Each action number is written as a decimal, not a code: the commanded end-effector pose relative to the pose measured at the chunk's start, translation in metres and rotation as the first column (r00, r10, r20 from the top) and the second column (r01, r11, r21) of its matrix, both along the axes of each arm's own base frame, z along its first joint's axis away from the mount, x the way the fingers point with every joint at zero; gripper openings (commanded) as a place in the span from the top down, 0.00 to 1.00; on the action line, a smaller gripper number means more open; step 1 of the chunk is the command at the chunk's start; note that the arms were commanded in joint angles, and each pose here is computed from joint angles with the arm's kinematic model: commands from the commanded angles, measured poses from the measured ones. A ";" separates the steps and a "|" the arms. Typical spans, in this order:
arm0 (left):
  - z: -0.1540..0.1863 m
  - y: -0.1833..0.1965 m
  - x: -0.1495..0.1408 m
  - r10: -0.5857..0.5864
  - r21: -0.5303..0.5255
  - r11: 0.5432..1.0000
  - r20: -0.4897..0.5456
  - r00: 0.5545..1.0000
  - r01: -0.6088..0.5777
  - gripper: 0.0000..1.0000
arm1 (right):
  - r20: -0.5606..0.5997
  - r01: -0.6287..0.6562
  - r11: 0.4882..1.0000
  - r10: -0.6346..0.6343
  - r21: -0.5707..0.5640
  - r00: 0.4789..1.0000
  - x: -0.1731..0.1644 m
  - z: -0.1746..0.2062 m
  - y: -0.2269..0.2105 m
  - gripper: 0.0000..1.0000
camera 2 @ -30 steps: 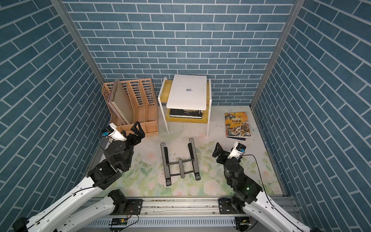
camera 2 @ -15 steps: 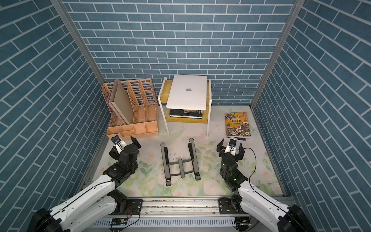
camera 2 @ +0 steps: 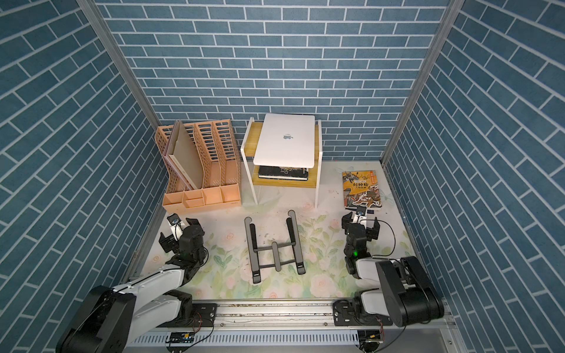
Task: Close the laptop lid and set it aside
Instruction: Reset both arms
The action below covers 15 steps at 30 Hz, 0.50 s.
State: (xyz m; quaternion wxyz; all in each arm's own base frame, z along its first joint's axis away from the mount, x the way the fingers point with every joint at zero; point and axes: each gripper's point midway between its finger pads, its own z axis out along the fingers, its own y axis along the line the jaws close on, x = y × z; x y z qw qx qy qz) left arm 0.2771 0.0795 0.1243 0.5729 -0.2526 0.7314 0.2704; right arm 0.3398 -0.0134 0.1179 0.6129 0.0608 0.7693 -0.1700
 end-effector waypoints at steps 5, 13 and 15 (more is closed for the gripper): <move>0.033 -0.015 0.022 -0.188 -0.013 0.981 0.218 0.958 0.196 0.00 | 0.118 -0.097 0.995 0.100 -0.026 0.988 0.023 0.025 0.014 0.00; 0.039 -0.049 0.061 -0.399 0.039 0.915 0.215 0.891 0.401 0.00 | 0.118 -0.154 0.988 0.152 0.012 0.981 0.028 0.022 0.013 0.00; 0.033 -0.055 0.072 -0.427 0.044 0.903 0.171 0.888 0.426 0.01 | 0.108 -0.168 0.986 0.165 0.019 0.980 0.030 0.021 0.014 0.00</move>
